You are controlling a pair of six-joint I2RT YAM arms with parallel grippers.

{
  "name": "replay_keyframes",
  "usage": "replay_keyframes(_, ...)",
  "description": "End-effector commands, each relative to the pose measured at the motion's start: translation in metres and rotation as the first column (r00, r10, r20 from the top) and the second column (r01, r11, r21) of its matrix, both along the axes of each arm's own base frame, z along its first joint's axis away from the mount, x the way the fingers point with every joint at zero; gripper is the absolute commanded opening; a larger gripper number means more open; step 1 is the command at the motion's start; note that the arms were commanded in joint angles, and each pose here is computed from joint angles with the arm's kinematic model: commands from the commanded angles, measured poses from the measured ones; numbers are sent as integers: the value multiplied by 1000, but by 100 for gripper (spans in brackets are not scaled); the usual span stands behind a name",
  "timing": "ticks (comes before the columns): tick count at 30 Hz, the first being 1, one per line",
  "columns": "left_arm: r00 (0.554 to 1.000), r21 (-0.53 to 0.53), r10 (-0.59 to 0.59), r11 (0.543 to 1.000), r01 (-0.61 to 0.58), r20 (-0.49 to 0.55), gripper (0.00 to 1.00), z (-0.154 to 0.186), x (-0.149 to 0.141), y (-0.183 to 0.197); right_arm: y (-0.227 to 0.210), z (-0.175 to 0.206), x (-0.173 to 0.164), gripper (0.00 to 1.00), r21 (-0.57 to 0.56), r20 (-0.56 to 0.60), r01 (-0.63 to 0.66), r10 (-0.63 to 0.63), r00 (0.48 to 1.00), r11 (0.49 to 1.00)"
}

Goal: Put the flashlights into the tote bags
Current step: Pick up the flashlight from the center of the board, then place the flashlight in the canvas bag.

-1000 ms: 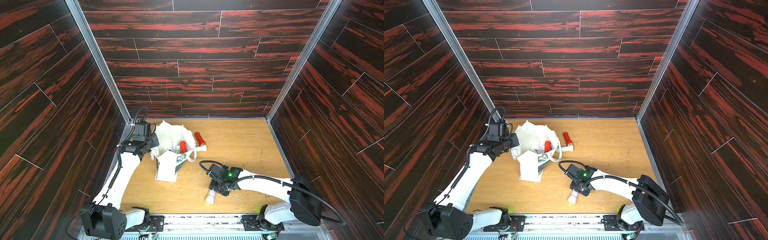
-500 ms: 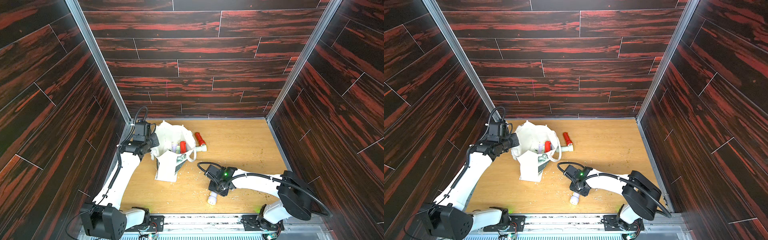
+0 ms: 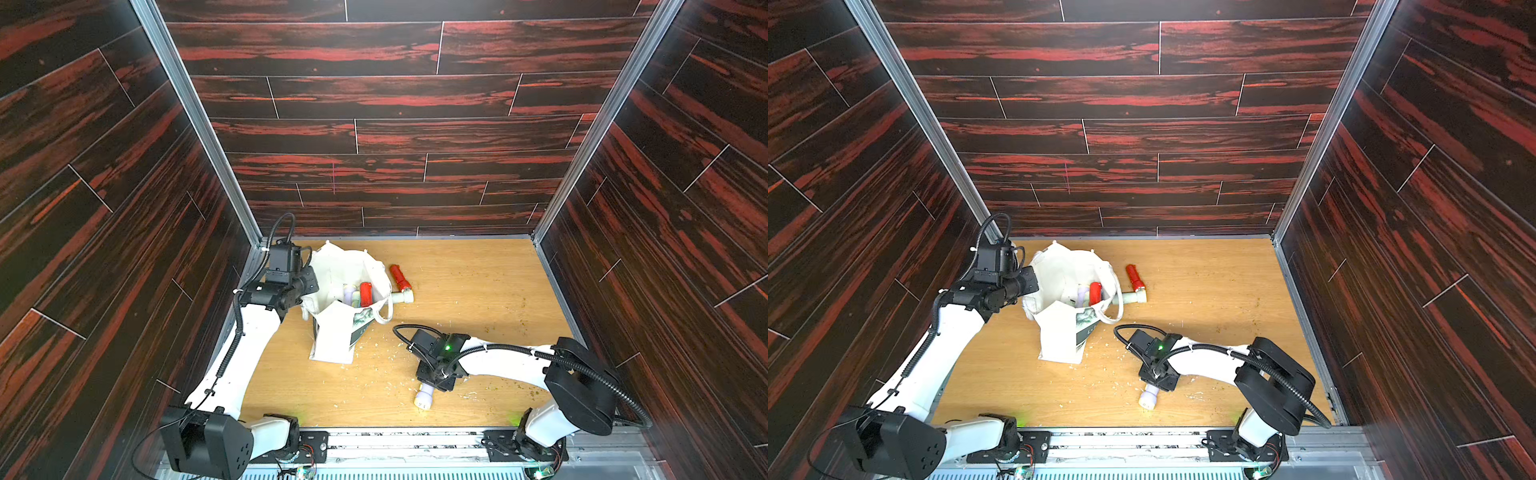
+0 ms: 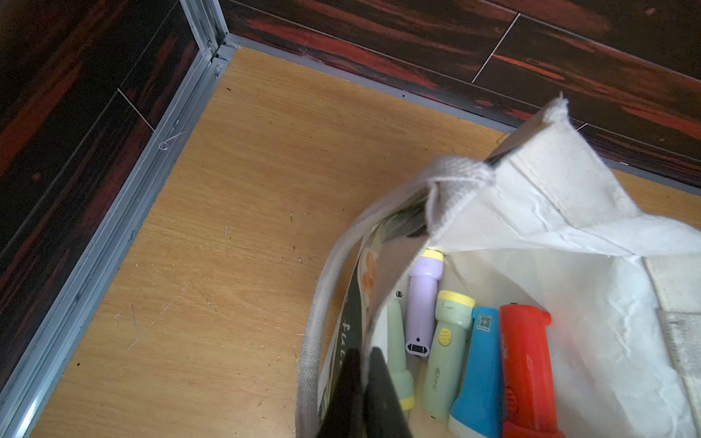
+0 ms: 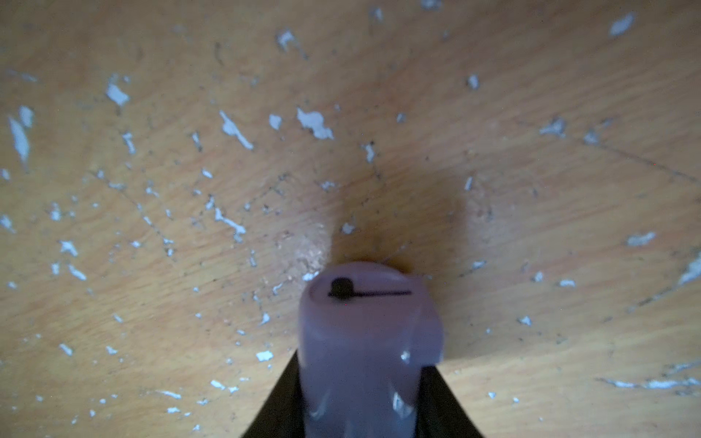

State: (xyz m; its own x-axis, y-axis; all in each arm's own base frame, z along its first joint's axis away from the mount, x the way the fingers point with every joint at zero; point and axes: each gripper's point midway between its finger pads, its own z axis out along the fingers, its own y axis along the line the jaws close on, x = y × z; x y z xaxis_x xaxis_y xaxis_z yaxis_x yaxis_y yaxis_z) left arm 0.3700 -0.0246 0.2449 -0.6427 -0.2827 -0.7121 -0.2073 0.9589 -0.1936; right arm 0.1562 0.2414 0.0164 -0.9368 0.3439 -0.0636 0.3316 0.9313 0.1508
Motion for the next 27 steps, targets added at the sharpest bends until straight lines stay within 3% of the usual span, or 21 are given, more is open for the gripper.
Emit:
replay_keyframes(1,999,-13,-10,1000,10,38,0,16,-2,0,-10,18,7,27,-4,62,56,-56,996,998)
replay_keyframes(5,995,-90,-86,992,90,49,0,17,0,-19,-10,49,21,22,54,178,65,-73,981,996)
replay_keyframes(8,982,-165,-154,971,171,114,0,28,4,-38,-6,78,35,18,96,274,35,-61,960,995)
replay_keyframes(14,945,-305,-273,898,318,180,0,38,4,-68,23,136,61,0,150,428,-118,43,903,982)
replay_keyframes(21,905,-373,-365,826,422,217,0,44,2,-88,46,196,83,0,145,582,-271,139,801,952)
replay_keyframes(27,894,-381,-386,810,446,227,0,46,0,-91,53,233,114,0,120,646,-337,185,740,934)
